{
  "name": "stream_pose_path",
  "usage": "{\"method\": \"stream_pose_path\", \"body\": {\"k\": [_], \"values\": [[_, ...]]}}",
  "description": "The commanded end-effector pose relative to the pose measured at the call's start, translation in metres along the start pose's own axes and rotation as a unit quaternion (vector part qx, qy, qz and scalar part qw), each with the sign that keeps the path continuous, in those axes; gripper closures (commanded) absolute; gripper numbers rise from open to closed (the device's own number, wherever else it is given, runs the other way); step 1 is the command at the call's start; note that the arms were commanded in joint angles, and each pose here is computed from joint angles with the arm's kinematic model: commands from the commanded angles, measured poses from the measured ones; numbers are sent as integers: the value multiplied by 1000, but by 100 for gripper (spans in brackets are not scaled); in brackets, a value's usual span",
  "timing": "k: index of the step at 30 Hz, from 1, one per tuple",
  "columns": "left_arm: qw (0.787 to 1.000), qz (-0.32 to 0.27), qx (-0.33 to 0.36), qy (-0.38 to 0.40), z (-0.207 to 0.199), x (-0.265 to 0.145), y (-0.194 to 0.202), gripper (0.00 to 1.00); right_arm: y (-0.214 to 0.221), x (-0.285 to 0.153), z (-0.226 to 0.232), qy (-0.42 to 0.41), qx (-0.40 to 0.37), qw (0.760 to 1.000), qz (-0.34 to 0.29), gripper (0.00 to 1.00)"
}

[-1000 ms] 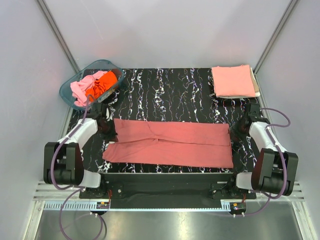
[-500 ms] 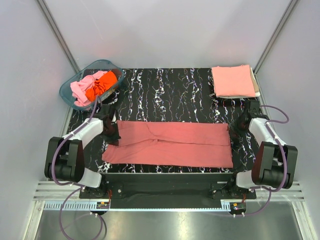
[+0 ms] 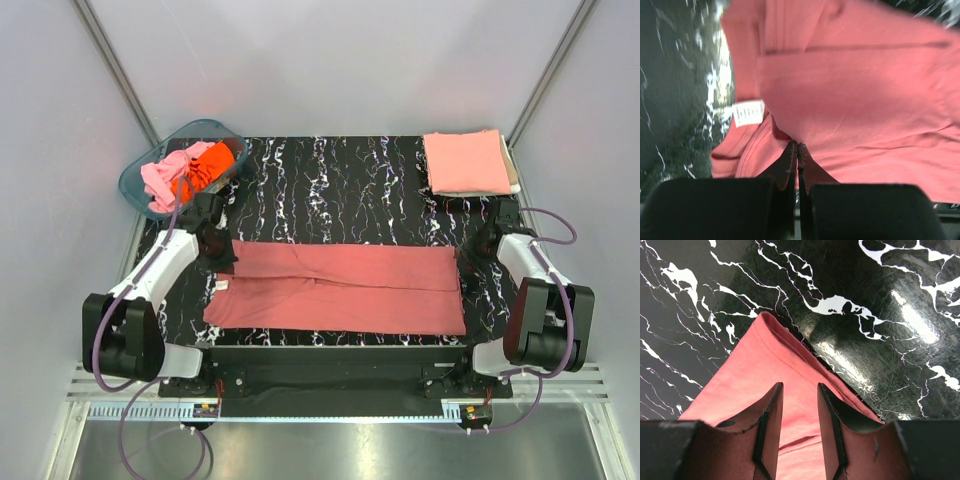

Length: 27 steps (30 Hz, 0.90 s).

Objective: Fold and stack the t-shirts
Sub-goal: Fold the tshirt

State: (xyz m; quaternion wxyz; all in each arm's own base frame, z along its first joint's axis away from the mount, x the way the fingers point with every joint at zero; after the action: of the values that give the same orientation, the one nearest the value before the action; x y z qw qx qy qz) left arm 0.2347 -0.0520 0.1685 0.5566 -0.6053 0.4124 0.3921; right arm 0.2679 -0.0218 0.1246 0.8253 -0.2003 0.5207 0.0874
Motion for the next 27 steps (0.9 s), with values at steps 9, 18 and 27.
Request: {"method": "stream_pose_path", "body": {"k": [9,18,27], "values": [[997,77,2,-21,0,17,35,100,-7,2,10,-22,-10,1000,-3,60],[996,47,30,-64,8,-1,-8,70,-10,-1,10,-22,-20,999,-15,57],[999,-16,30,20,17,2,-99,71,2,-1,27,-96,-57,991,70,65]]}}
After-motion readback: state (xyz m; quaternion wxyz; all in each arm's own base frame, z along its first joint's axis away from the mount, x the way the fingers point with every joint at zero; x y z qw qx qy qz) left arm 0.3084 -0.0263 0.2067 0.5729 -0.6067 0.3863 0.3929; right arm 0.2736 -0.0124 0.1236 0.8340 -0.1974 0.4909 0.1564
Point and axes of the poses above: each gripper's point midway between its finger pads, its own x axis out along the fingers, its own z axis along the line the jaws close on, y = z × x, the point moved 8 cm from there along -x, back along the fingers, and after that the axes turned 14 degrees about x, right-handed, at the moved point
